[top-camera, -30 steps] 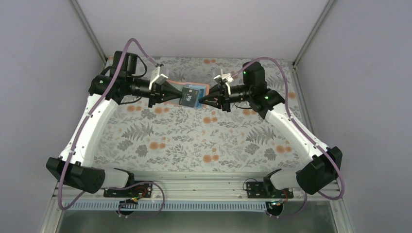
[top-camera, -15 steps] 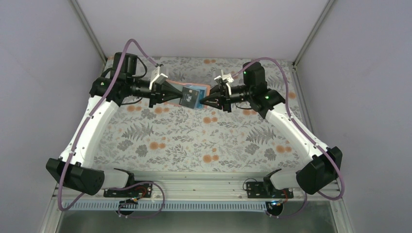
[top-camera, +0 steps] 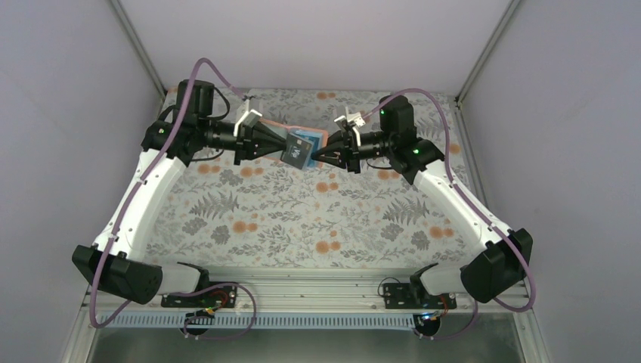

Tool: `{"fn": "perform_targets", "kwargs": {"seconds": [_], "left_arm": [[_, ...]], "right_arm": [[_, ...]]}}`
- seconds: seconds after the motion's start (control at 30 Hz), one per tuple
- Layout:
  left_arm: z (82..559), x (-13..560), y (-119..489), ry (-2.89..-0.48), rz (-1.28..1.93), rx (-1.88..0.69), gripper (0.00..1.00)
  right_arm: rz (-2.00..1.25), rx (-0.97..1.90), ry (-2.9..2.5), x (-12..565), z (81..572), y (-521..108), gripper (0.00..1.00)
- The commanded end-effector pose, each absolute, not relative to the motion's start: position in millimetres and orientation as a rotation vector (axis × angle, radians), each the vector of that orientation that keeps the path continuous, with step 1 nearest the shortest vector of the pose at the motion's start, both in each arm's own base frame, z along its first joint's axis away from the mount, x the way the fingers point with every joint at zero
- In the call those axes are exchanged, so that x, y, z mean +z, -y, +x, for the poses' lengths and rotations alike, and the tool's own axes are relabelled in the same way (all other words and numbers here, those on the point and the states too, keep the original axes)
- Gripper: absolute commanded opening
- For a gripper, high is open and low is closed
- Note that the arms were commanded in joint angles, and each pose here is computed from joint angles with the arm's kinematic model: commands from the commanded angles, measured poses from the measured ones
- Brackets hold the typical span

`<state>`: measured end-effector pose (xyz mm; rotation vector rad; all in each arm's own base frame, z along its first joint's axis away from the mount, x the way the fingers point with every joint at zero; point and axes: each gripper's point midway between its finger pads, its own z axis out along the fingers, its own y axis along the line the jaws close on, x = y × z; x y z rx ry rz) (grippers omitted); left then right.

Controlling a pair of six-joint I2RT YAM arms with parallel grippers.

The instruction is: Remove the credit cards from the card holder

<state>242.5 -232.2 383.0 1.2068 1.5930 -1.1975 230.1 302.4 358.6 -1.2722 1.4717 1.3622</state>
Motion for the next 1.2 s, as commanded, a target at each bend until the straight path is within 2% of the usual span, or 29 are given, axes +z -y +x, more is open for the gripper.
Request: {"fn": "perform_targets", "kwargs": {"seconds": [0.0, 0.13, 0.27, 0.4, 0.53, 0.73, 0.97, 1.17], "left_arm": [[240.0, 391.7, 234.0, -1.518, 1.245, -1.195, 0.20], [245.8, 379.5, 237.1, -1.557, 1.252, -1.147, 0.26], [243.2, 371.8, 243.5, -1.558, 1.289, -1.134, 0.40], [239.4, 364.1, 250.5, -1.570, 1.331, -1.094, 0.42], [238.9, 360.2, 248.5, -1.581, 1.348, -1.060, 0.37], [223.8, 370.3, 248.8, -1.522, 1.385, -1.121, 0.03], [213.6, 381.9, 243.2, -1.477, 1.388, -1.177, 0.02], [232.7, 379.6, 229.7, -1.546, 1.305, -1.105, 0.02]], "right_arm": [[-1.285, 1.373, -1.418, 369.6, 222.6, -301.9, 0.04], [-1.306, 1.393, -1.386, 374.7, 217.0, -301.2, 0.04], [-1.315, 1.387, -1.380, 374.8, 214.3, -299.7, 0.04], [-1.317, 1.388, -1.377, 375.0, 213.1, -299.2, 0.04], [-1.329, 1.388, -1.362, 375.8, 211.1, -298.7, 0.04], [-1.331, 1.383, -1.371, 373.6, 211.1, -298.4, 0.04], [-1.328, 1.363, -1.380, 369.9, 213.2, -296.7, 0.04], [-1.299, 1.332, -1.413, 366.2, 221.1, -291.7, 0.04]]}}
